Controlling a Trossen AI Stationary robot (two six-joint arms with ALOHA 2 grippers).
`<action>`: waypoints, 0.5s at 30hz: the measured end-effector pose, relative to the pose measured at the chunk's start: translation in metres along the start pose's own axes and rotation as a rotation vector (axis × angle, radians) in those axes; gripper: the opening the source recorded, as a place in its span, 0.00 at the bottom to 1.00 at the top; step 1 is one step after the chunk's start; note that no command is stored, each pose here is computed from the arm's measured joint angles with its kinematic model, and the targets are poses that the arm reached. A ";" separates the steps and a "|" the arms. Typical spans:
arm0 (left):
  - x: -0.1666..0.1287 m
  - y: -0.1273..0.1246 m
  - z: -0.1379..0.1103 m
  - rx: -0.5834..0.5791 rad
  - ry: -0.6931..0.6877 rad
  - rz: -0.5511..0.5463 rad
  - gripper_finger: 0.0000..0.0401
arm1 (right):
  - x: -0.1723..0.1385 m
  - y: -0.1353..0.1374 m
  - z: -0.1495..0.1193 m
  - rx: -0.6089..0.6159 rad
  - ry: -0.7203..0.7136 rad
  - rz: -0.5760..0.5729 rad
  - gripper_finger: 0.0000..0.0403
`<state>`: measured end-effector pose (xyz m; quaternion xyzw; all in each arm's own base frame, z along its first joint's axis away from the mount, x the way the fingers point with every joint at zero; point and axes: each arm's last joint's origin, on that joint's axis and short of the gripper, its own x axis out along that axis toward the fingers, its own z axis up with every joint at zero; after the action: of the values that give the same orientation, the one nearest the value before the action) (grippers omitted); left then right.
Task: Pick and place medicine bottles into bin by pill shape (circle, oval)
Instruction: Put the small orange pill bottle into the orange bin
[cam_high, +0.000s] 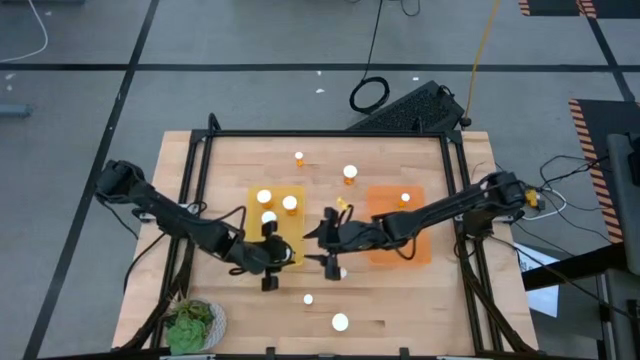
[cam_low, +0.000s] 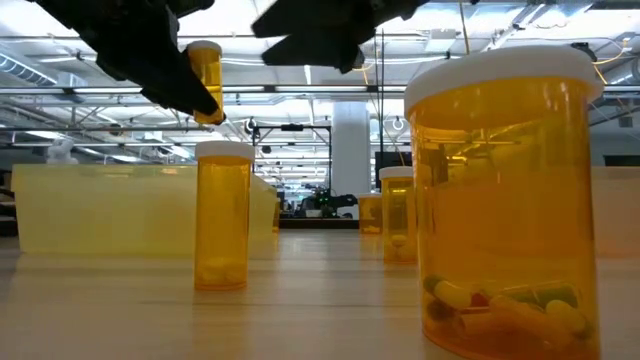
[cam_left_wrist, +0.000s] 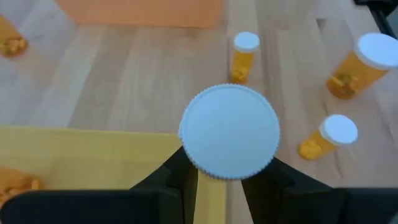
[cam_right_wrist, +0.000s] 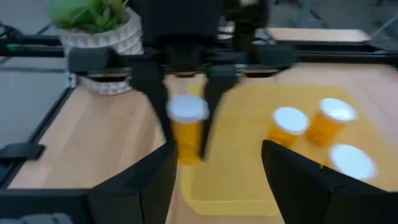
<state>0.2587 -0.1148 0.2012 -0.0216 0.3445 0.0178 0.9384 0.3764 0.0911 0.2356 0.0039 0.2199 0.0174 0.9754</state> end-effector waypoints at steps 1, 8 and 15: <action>0.001 0.001 0.001 -0.004 -0.003 0.003 0.26 | 0.005 0.001 0.001 -0.001 -0.001 0.013 0.59; 0.002 0.005 0.005 -0.007 -0.032 0.016 0.26 | 0.021 0.008 0.005 0.016 -0.102 0.052 0.63; 0.003 0.006 0.007 0.004 -0.045 0.017 0.26 | 0.024 0.008 0.003 0.001 -0.104 0.052 0.60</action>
<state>0.2648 -0.1084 0.2045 -0.0165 0.3234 0.0257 0.9458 0.3987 0.0999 0.2278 0.0110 0.1689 0.0422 0.9847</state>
